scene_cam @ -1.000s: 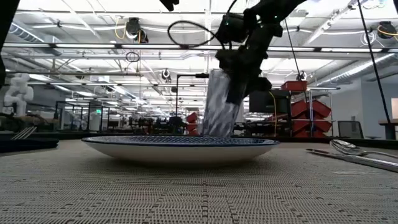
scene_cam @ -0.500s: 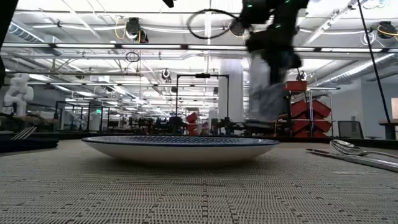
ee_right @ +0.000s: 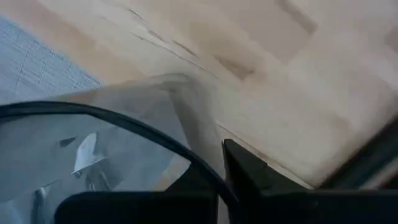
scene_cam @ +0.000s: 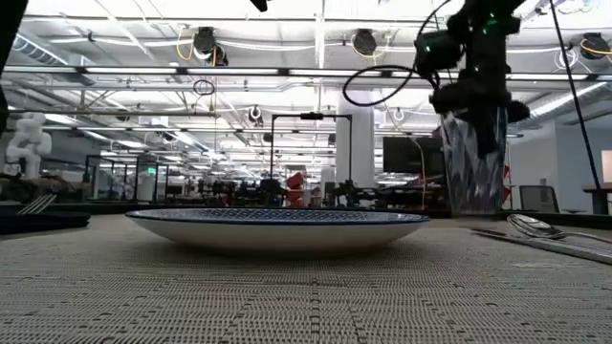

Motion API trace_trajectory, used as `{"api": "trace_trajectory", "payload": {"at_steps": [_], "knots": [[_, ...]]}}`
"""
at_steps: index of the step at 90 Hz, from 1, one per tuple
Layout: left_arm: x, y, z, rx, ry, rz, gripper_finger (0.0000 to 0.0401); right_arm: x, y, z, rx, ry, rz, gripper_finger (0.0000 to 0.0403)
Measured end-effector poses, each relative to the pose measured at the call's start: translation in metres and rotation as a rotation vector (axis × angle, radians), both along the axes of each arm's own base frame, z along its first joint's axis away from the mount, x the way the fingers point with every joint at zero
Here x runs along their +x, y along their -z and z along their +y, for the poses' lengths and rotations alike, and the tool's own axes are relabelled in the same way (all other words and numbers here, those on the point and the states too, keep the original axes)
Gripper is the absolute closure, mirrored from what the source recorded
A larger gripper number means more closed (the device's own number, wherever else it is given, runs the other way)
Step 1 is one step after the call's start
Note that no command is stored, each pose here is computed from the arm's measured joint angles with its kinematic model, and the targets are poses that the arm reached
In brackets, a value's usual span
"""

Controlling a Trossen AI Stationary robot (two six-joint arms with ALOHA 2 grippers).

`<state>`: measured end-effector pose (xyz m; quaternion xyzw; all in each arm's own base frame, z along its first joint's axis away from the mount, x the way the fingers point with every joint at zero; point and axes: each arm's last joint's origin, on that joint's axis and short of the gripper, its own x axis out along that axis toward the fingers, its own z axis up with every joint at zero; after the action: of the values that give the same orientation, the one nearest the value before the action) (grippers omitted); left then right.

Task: Set table place
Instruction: Move the blue cup to the top right of the gray placemat, then return to Home Position

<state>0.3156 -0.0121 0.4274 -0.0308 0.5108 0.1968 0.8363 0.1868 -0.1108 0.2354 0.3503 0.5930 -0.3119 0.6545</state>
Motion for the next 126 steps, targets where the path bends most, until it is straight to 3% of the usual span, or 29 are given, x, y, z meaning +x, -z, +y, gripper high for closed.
{"api": "trace_trajectory", "payload": {"at_steps": [27, 57, 85, 106, 126], "knots": [[0.000, 0.000, 0.000, 0.000, 0.000, 0.000, 0.0225, 0.001, 0.001, 0.001, -0.038, 0.048, -0.046, 0.0384], [0.000, 0.000, 0.000, 0.001, -0.001, 0.000, 0.0225, -0.006, -0.023, 0.004, -0.103, 0.061, -0.124, 0.0330], [0.000, 0.000, 0.000, 0.003, -0.003, -0.001, 0.0225, -0.024, -0.046, 0.019, -0.138, 0.123, -0.245, 0.0312], [-0.005, -0.004, -0.001, 0.029, -0.007, -0.015, 0.0225, -0.043, -0.080, 0.051, -0.197, 0.101, -0.526, 0.0312], [-0.044, -0.036, -0.012, 0.137, -0.040, -0.151, 0.0225, -0.058, -0.130, 0.083, -0.260, -0.036, -1.057, 0.0312]]}}
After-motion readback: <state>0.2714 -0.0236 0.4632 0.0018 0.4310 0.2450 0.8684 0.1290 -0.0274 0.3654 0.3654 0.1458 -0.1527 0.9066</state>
